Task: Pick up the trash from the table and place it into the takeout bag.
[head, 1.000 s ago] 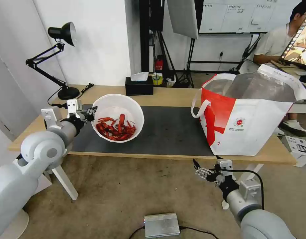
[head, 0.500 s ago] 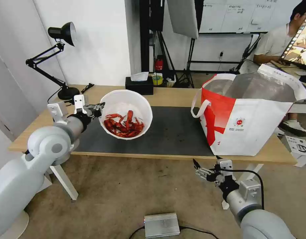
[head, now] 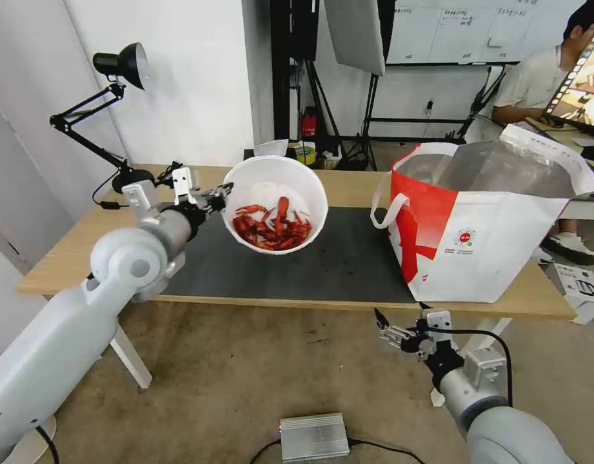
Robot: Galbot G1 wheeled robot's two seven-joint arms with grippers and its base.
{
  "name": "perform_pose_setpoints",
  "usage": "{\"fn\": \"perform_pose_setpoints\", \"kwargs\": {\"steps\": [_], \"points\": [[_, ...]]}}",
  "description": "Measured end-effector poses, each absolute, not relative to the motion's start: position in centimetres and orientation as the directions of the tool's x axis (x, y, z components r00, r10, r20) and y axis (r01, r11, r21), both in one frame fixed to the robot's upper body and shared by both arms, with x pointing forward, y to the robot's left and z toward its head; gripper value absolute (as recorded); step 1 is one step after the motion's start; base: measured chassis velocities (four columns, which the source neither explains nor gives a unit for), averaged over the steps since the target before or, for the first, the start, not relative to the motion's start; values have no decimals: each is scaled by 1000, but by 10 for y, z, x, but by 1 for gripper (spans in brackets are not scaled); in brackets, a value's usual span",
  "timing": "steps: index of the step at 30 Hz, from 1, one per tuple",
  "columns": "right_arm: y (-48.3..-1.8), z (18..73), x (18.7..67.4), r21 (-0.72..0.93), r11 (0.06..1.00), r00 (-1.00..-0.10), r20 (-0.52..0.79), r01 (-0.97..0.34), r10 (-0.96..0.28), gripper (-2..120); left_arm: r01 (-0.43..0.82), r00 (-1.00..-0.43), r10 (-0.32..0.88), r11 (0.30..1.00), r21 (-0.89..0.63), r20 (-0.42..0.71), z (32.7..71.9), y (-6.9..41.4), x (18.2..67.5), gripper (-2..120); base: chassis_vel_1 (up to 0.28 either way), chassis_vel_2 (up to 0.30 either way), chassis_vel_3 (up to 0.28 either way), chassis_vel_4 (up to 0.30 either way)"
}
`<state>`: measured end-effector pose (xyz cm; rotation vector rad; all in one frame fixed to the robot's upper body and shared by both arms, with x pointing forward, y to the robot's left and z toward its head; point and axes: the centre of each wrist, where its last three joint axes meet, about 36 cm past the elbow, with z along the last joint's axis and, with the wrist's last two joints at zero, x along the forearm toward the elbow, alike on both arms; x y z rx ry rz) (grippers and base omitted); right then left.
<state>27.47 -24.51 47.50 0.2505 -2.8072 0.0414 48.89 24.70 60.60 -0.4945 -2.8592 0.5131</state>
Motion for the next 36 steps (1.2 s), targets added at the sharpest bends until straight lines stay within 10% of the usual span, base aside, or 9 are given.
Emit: {"fn": "perform_pose_setpoints", "kwargs": {"steps": [36], "points": [[-245, 475, 275, 0, 984, -933, 319, -177, -168, 100, 348, -883, 467, 708, -614, 38, 681, 139, 551, 0, 0, 0, 0, 0]]}}
